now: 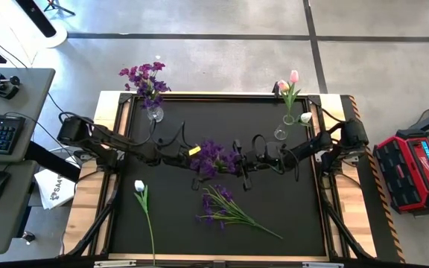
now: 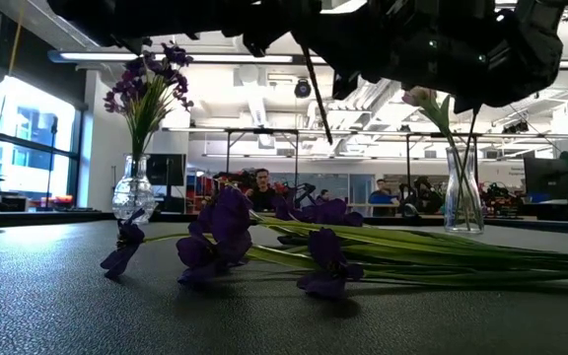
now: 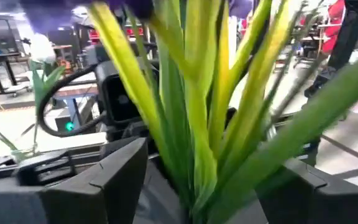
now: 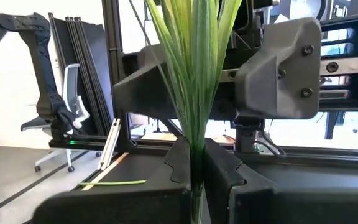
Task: Sort flowers into vase by color
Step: Put the top purple flowers into the left transparent vase
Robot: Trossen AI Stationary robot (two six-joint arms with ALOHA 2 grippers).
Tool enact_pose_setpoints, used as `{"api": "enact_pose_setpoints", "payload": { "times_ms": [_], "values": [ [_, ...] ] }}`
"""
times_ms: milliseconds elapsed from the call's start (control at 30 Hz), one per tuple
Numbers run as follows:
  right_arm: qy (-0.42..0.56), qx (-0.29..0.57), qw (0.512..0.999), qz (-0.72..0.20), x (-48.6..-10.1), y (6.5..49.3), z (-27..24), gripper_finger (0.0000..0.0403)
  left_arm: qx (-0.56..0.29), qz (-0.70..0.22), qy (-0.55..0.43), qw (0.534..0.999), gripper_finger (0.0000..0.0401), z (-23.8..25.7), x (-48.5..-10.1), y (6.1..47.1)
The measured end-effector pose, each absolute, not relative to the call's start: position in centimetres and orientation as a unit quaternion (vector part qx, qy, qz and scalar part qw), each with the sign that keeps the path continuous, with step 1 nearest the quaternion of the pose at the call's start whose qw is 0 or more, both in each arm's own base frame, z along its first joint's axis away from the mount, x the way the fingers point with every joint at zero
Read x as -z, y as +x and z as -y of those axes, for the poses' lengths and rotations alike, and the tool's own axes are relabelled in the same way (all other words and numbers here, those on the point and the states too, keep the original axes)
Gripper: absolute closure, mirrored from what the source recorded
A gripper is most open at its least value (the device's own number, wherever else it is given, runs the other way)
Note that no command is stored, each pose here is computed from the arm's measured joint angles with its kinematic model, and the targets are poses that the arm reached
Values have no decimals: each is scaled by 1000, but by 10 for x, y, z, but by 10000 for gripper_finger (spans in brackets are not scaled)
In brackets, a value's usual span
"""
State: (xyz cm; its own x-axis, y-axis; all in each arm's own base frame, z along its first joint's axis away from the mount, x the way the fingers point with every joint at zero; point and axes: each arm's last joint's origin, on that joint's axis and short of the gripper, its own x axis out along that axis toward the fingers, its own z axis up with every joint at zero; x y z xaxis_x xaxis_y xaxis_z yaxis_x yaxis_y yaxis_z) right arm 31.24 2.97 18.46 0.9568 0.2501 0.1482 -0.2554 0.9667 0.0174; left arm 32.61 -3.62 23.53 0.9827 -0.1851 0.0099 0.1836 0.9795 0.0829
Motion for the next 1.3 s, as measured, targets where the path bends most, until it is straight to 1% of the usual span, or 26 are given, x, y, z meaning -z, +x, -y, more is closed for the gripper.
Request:
{"api": "enact_pose_setpoints", "payload": {
  "times_ms": [267,400,533,700,833,933,1033,1133,1233,1300],
  "values": [
    [-2,-126,991,40,-186,322,-31,401,94,-14,44,994,146,37,-234,331],
    [-1,-126,991,39,-186,322,-31,387,95,-25,41,994,148,37,-232,331],
    [-2,-126,991,36,-185,322,-31,365,94,-27,41,994,164,37,-231,331],
    [8,-127,991,33,-185,322,-31,313,94,-35,38,994,204,37,-232,330],
    [11,-127,991,28,-184,322,-31,268,93,-54,28,994,246,37,-232,327],
    [12,-127,992,15,-182,322,-31,243,83,-68,30,994,279,39,-233,324],
    [26,-126,992,-4,-179,322,-31,229,64,-86,36,994,314,41,-237,318],
    [39,-125,991,-30,-179,320,-30,227,43,-99,55,993,347,47,-245,308],
    [41,-119,990,-55,-183,316,-30,227,10,-103,78,992,371,54,-259,293],
    [41,-112,991,-64,-190,312,-29,226,-27,-104,91,990,382,58,-270,281]
  ]
}}
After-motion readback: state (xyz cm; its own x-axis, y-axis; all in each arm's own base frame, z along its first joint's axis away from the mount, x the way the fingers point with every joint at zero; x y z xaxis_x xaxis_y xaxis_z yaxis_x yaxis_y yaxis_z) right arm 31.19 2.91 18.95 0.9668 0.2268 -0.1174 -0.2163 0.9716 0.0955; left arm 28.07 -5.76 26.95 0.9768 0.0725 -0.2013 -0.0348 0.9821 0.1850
